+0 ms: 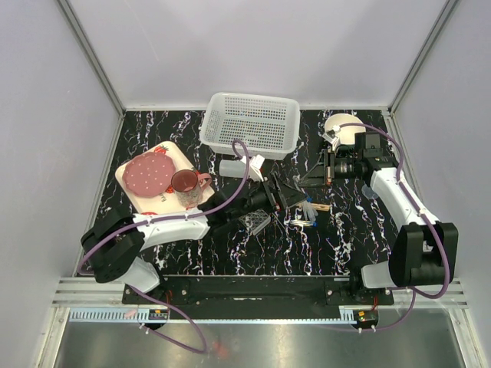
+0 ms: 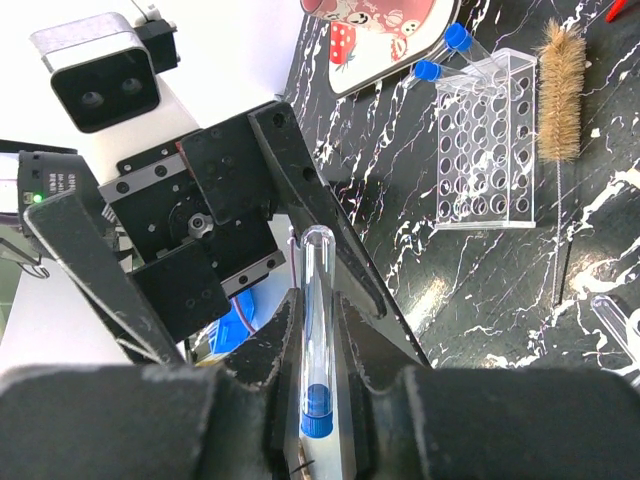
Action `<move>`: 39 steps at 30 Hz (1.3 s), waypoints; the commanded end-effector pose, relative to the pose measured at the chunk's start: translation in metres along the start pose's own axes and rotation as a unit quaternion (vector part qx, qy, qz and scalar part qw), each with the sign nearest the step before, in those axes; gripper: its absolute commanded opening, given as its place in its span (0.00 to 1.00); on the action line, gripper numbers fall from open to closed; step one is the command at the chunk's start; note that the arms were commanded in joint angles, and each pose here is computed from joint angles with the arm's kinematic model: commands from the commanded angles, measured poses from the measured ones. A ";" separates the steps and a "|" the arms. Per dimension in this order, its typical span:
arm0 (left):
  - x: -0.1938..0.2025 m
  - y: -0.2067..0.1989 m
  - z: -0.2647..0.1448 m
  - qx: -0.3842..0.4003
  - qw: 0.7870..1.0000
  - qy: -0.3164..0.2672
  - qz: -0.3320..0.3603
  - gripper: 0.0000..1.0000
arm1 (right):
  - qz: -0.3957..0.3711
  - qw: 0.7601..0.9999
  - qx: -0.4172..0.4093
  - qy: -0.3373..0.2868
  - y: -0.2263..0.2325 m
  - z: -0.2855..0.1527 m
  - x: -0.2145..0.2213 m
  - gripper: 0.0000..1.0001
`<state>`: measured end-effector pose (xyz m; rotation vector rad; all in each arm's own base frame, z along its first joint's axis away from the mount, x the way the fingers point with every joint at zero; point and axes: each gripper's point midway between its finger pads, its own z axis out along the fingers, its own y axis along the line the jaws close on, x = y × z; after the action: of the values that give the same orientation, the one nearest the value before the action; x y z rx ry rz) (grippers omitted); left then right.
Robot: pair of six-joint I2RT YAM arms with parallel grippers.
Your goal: Organize the chemistry lab equipment
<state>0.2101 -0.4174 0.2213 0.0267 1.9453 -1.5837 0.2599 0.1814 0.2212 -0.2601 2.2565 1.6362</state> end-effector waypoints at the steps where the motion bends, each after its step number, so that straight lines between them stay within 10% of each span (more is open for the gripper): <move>1: -0.019 -0.034 0.019 0.018 0.999 -0.038 -0.022 0.91 | -0.028 0.999 -0.001 -0.017 0.010 -0.005 -0.006 0.19; 6: -0.008 -0.026 0.031 -0.031 0.999 -0.019 -0.011 0.82 | -0.030 0.999 0.003 -0.020 0.009 -0.005 -0.005 0.19; 18: -0.002 0.008 0.034 -0.135 0.990 -0.016 0.021 0.24 | -0.033 0.999 0.004 -0.024 0.008 -0.006 -0.002 0.19; 27: 0.001 0.010 0.008 -0.113 0.992 0.016 0.060 0.10 | -0.077 0.997 0.008 -0.026 0.012 -0.010 0.005 0.25; 35: 0.018 0.005 -0.048 -0.022 0.990 0.120 0.068 0.09 | -0.287 0.955 0.061 0.051 0.005 -0.031 0.027 0.68; 39: 0.047 0.005 -0.075 0.003 0.972 0.224 0.073 0.10 | -0.511 0.849 0.001 0.136 0.017 -0.051 0.062 0.96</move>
<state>0.1866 -0.3698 0.1811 0.2462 2.2338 -1.3967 0.2326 0.1578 0.2256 -0.8612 2.0640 1.2219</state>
